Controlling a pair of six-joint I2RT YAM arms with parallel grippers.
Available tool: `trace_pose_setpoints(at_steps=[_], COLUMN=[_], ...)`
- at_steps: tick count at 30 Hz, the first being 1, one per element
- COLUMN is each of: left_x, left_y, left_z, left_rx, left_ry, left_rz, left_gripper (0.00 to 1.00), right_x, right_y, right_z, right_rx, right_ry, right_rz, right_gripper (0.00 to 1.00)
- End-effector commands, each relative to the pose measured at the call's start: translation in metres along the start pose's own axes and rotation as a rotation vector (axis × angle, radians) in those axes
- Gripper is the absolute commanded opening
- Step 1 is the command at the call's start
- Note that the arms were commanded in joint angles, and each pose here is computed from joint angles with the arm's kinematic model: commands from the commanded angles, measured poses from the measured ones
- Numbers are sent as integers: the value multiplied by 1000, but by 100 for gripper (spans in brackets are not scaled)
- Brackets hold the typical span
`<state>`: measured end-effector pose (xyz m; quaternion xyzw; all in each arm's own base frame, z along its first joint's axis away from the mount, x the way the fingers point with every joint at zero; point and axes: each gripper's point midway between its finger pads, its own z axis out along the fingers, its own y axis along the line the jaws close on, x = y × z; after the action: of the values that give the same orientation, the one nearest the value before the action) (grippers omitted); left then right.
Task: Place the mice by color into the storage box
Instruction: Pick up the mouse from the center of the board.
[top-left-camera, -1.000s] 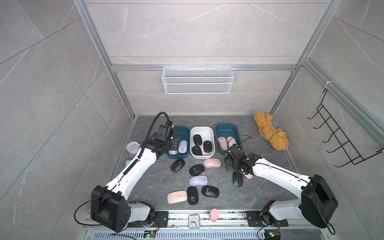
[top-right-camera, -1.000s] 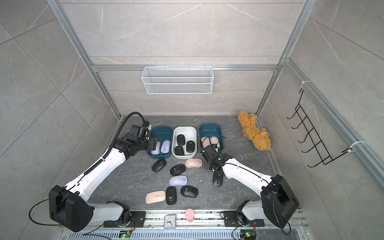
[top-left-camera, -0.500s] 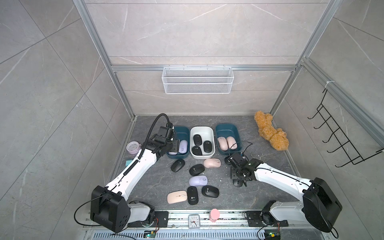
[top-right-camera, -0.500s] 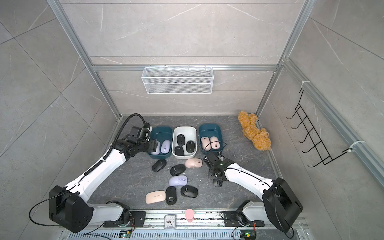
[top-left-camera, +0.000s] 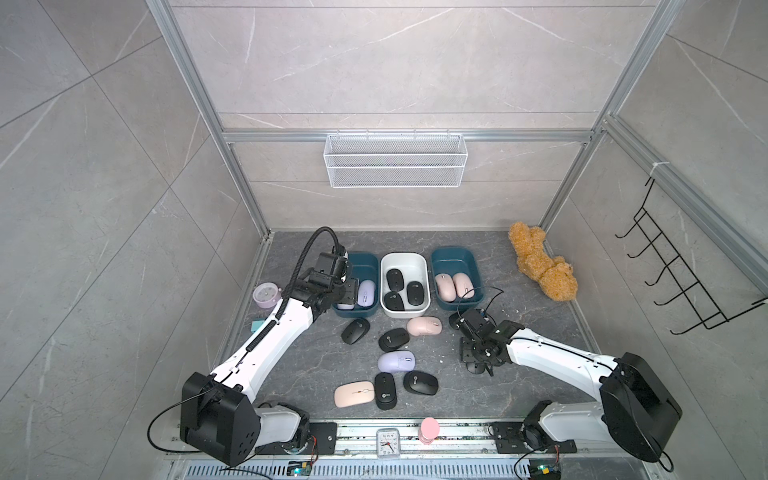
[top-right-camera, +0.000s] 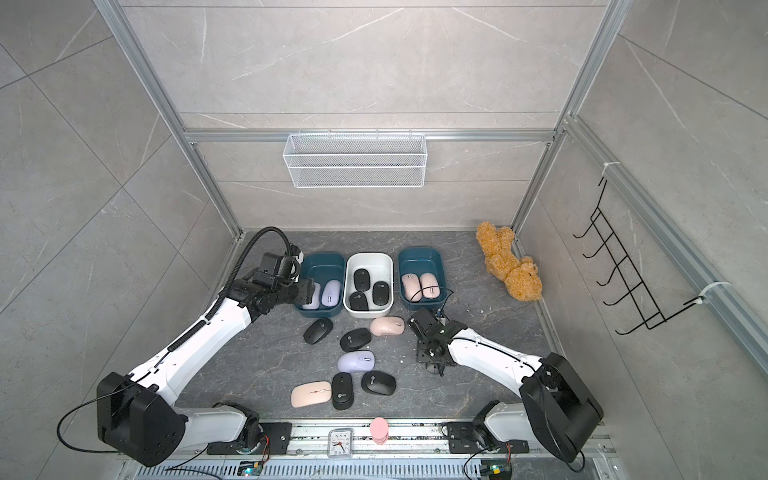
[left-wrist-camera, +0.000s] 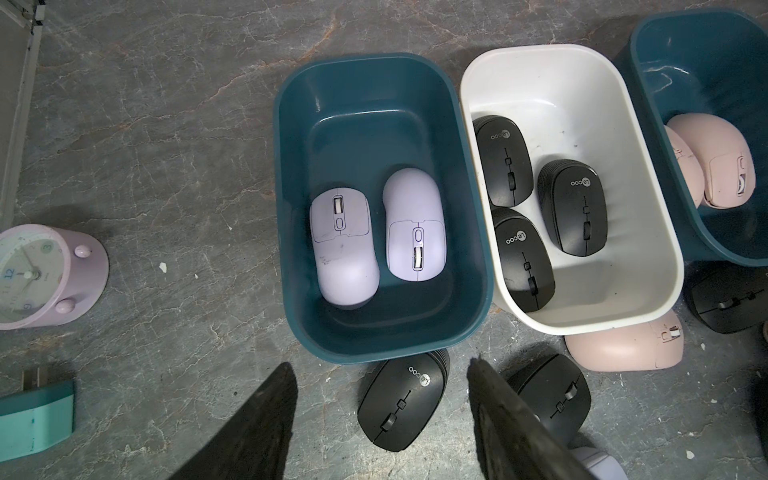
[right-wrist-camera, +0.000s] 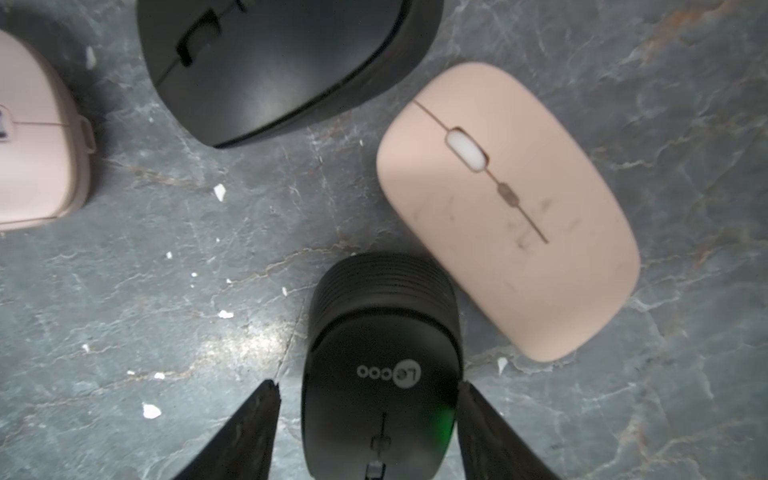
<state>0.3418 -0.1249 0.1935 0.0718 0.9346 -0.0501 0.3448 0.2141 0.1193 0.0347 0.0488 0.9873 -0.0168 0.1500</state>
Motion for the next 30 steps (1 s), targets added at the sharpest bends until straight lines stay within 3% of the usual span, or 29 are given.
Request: trace_pose_setpoints(at_steps=[1,9,30], left_x=[-7,-6,-6], left_y=[3,5,4], left_z=[-7,-5,-6], left_rx=[-8,-18,-14], left_ry=[-27,-21,-20], left_rz=[-20,-17,-17], left_gripper=[68,68,68], right_x=[5,6,-4], right_y=[1,5,7], right_z=[7,13,-1], right_rx=[-1,-6,-21], right_ry=[20,33,-7], right_rz=[3,-2,12], right_gripper=[67,65,71])
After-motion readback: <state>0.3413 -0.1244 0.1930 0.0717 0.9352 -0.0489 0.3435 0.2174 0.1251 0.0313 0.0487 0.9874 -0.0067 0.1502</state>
